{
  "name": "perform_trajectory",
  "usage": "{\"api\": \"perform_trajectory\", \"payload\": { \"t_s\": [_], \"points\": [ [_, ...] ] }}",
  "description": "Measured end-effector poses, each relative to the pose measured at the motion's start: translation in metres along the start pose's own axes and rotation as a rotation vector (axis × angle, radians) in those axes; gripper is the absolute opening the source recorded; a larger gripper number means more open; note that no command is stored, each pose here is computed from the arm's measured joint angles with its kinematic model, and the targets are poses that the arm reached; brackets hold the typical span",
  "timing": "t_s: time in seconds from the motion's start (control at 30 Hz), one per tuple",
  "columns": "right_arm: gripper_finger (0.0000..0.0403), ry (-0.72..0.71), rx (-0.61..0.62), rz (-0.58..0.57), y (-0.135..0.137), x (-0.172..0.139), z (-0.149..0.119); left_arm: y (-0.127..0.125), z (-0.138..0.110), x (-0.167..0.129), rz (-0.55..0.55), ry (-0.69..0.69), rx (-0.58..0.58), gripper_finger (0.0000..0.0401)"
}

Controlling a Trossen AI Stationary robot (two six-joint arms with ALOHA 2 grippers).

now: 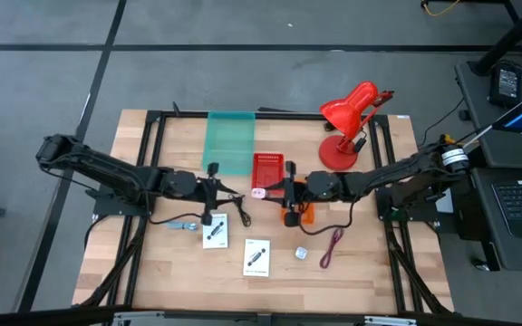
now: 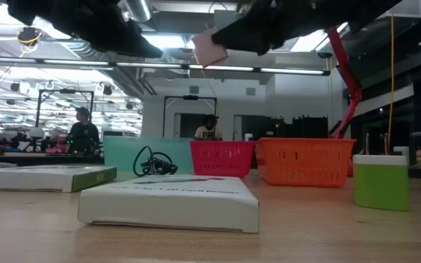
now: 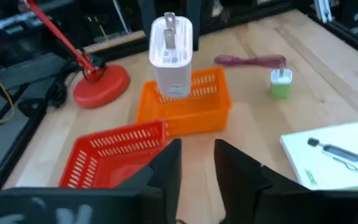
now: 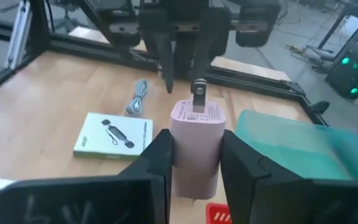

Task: Pick and place items into bin
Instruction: Put the white charger adapter into the orange basket

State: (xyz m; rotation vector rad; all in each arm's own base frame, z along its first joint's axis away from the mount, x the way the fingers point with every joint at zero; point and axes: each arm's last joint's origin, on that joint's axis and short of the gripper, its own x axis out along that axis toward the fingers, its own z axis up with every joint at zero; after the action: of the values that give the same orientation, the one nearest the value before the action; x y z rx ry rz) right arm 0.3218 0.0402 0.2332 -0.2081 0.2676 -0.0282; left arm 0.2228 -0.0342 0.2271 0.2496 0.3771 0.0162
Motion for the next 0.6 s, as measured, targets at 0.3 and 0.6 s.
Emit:
{"api": "perform_trajectory", "payload": {
  "t_s": [0.3,0.6],
  "points": [
    [0.0079,-0.022,0.021,-0.005,-0.001,-0.012,-0.007,0.003,-0.011,-0.02,0.007,-0.051,-0.008,0.0013],
    [0.0079,0.029,0.054,-0.043,-0.002,-0.017,-0.008,0.004,-0.015,-0.029,-0.011,-0.075,0.024,0.0001]
  ]
}}
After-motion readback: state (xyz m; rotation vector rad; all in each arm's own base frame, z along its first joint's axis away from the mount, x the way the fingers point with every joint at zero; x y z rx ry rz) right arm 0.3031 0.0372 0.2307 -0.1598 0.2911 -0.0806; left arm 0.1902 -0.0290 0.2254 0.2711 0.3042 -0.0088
